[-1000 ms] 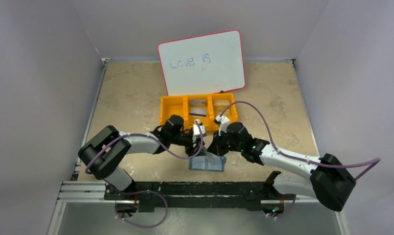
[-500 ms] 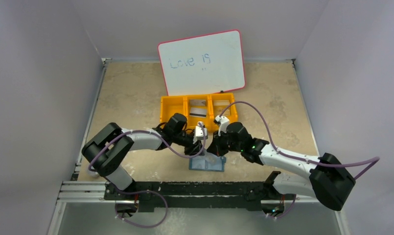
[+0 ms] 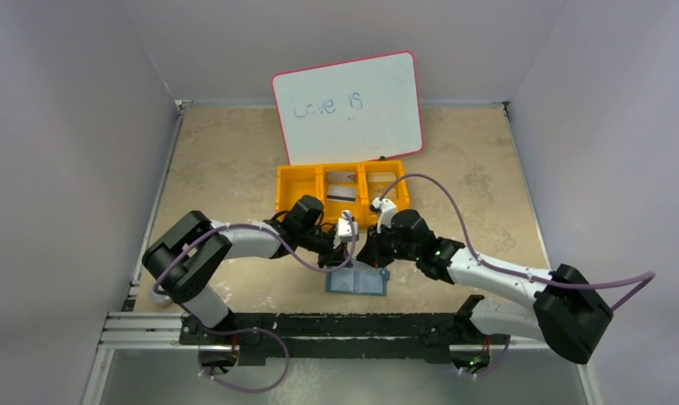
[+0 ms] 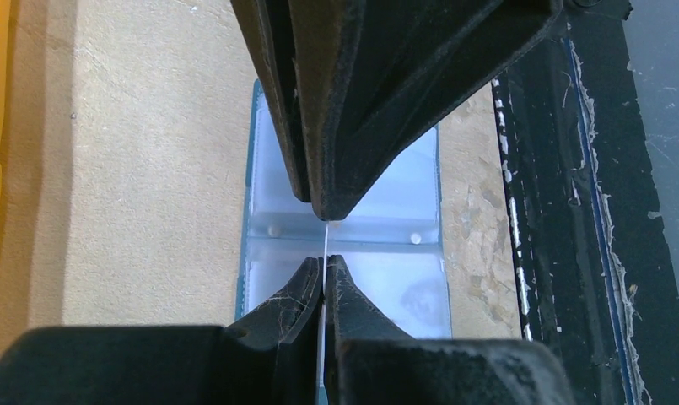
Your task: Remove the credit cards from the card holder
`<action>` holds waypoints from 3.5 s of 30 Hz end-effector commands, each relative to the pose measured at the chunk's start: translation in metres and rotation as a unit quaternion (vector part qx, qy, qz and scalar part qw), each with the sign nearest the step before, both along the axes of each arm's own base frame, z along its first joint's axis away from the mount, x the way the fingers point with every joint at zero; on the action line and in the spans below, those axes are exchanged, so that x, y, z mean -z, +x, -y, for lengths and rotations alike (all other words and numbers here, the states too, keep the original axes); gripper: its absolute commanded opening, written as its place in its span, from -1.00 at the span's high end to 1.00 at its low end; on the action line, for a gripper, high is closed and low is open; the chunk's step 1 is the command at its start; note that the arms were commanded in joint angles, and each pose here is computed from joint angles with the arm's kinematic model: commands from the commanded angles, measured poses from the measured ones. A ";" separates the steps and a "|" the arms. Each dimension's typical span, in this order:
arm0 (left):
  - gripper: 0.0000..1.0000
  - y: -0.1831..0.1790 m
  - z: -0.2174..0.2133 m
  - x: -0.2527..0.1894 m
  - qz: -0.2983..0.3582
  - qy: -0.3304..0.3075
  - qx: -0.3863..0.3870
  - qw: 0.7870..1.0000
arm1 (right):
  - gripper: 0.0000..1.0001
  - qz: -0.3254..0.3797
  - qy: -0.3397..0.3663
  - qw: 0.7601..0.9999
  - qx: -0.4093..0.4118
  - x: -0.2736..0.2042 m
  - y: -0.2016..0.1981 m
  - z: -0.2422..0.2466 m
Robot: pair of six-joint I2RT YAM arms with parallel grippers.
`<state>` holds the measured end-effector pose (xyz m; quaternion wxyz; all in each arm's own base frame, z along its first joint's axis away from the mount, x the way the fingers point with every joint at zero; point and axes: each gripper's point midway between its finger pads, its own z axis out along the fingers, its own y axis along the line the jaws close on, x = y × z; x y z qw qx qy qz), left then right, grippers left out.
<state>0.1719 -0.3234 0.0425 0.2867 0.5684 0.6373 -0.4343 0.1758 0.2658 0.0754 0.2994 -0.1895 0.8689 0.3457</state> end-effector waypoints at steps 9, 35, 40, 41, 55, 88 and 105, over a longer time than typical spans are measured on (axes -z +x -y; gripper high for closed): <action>1.00 0.015 0.004 -0.037 0.028 -0.017 -0.038 0.999 | 0.09 0.097 0.008 0.995 0.028 -0.059 0.022 0.010; 1.00 0.027 -0.044 -0.130 0.019 -0.062 -0.274 0.960 | -0.41 0.387 -0.065 0.912 -0.123 -0.188 0.054 0.004; 1.00 0.026 -0.047 -0.141 0.024 -0.073 -0.280 0.957 | -0.35 0.409 -0.028 0.892 -0.189 -0.210 0.034 -0.009; 1.00 0.026 -0.048 -0.141 0.023 -0.071 -0.281 0.957 | -0.35 0.417 -0.013 0.885 -0.208 -0.215 0.027 -0.012; 1.00 0.007 -0.044 -0.152 0.016 -0.077 -0.233 0.969 | -0.30 0.409 -0.034 0.851 -0.329 -0.170 0.018 -0.033; 1.00 -0.010 -0.047 -0.164 0.041 -0.072 -0.181 0.980 | 0.57 0.381 -0.010 0.824 -0.419 -0.150 0.000 -0.047; 1.00 -0.014 -0.049 -0.165 0.047 -0.066 -0.168 0.982 | 0.75 0.373 0.000 0.816 -0.441 -0.150 -0.008 -0.047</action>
